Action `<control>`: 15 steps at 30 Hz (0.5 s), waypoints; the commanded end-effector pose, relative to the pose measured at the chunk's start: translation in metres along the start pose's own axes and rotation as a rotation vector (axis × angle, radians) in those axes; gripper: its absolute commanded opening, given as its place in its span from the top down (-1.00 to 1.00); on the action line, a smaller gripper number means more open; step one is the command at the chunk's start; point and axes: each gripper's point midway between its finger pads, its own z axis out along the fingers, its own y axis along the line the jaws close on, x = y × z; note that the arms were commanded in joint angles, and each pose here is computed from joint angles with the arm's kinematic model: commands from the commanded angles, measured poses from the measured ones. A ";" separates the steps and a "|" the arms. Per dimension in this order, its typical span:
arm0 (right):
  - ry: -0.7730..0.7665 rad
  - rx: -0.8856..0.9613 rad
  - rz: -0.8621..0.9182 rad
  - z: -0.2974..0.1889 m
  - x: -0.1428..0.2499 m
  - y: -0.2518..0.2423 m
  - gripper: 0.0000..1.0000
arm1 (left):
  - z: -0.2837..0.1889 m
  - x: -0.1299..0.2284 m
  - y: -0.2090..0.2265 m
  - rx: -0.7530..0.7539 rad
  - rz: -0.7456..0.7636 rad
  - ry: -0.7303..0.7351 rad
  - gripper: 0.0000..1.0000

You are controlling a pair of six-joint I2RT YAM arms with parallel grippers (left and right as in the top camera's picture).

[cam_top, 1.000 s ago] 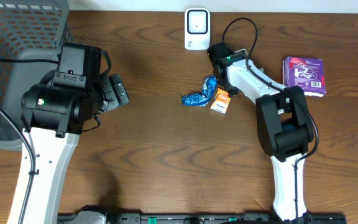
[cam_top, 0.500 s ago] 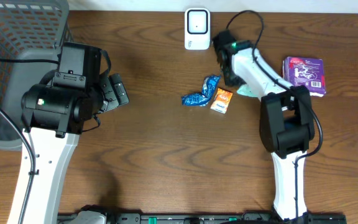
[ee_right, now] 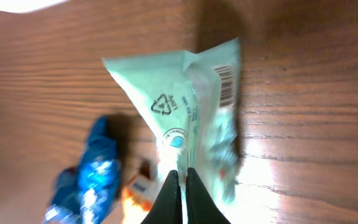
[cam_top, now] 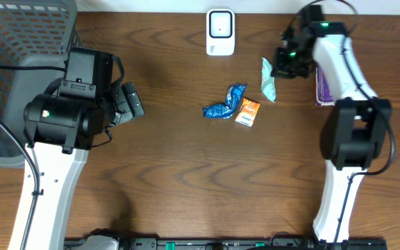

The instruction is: Scan the item barcode

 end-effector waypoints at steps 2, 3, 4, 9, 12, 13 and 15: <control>0.025 -0.296 0.006 -0.013 0.002 0.008 0.98 | -0.004 -0.003 0.004 -0.011 0.002 -0.018 -0.96; 0.024 -0.310 0.028 -0.014 0.002 0.001 0.98 | -0.004 -0.003 0.004 -0.011 0.002 -0.018 -0.96; 0.023 -0.333 0.049 -0.014 0.002 -0.006 0.98 | -0.004 -0.003 0.004 -0.011 0.002 -0.018 -0.96; 0.041 -0.401 0.106 0.001 0.017 -0.030 0.98 | -0.004 -0.003 0.004 -0.011 0.002 -0.018 -0.95; 0.071 -0.343 0.085 0.011 0.029 -0.040 0.98 | -0.004 -0.003 0.004 -0.011 0.002 -0.018 -0.96; 0.076 -0.317 0.079 0.013 0.030 -0.041 0.98 | -0.004 -0.003 0.004 -0.011 0.002 -0.018 -0.96; 0.070 -0.288 0.060 0.012 0.029 -0.039 0.96 | -0.004 -0.003 0.004 -0.011 0.002 -0.018 -0.96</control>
